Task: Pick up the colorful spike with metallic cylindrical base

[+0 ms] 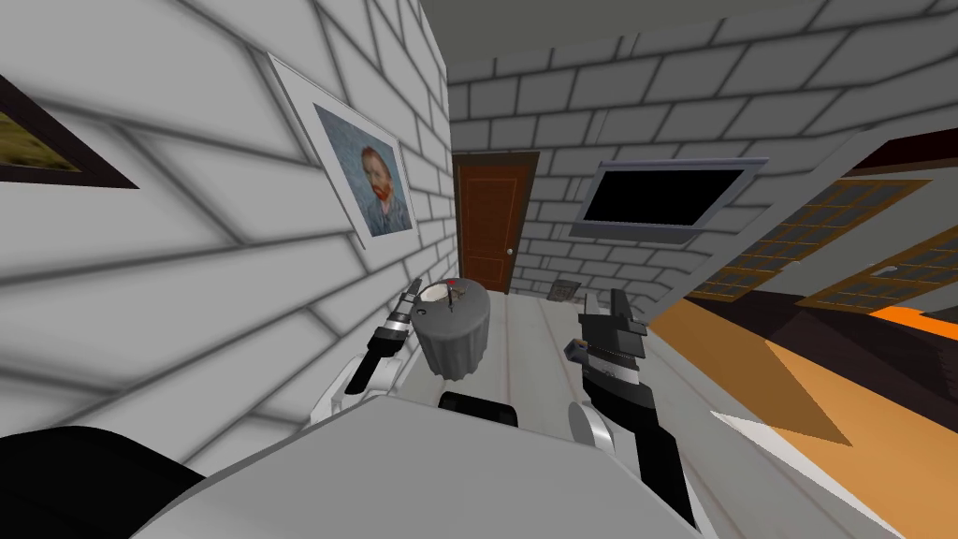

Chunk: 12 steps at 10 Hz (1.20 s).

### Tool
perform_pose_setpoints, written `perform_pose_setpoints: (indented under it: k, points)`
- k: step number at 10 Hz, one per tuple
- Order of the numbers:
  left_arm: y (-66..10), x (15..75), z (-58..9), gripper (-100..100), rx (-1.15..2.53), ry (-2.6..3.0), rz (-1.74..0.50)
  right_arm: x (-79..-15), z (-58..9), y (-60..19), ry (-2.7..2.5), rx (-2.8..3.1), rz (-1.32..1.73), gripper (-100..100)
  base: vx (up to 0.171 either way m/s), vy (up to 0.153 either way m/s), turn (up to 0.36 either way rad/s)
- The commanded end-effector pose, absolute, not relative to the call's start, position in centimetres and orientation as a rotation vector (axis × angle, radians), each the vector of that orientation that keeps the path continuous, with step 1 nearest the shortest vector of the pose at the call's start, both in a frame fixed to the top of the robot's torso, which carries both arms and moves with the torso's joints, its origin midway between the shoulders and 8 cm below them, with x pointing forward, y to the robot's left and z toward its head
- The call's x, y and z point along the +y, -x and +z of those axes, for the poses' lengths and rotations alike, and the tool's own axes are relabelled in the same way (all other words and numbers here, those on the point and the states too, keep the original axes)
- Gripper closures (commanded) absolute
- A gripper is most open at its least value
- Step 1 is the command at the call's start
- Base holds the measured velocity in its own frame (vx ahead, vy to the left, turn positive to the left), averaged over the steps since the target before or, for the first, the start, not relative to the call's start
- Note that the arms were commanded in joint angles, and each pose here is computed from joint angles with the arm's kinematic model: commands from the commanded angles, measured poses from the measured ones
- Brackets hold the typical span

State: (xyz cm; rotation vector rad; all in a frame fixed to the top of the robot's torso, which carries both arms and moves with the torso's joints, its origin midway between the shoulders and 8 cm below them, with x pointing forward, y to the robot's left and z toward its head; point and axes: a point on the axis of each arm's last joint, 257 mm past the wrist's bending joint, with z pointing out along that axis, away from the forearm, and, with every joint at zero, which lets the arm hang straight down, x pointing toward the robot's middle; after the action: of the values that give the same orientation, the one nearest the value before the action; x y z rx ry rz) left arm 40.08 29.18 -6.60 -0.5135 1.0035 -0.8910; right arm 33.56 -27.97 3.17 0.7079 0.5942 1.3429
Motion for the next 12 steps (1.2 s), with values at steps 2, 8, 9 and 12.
perform_pose_setpoints:
  k: [2,8,9,12]
  points:
    - [-41.7,30.2,-9.8,-100,1.105,0.479,-0.798,-28.0,3.2,-33.6,-0.708,0.594,1.343,0,-0.011,-0.067,-0.031]
    - [-43.4,31.9,-14.2,-100,1.224,0.436,-0.675,-28.0,3.2,-33.6,-0.708,0.594,1.343,0,-0.007,-0.038,-0.022]
    - [-43.4,31.9,-14.2,-100,1.224,0.436,-0.675,-28.0,3.2,-33.6,-0.708,0.594,1.343,0,-0.002,-0.009,-0.005]
    - [-43.4,31.9,-14.2,-100,1.224,0.436,-0.675,-28.0,3.2,-33.6,-0.708,0.594,1.343,0,-0.002,-0.01,-0.005]
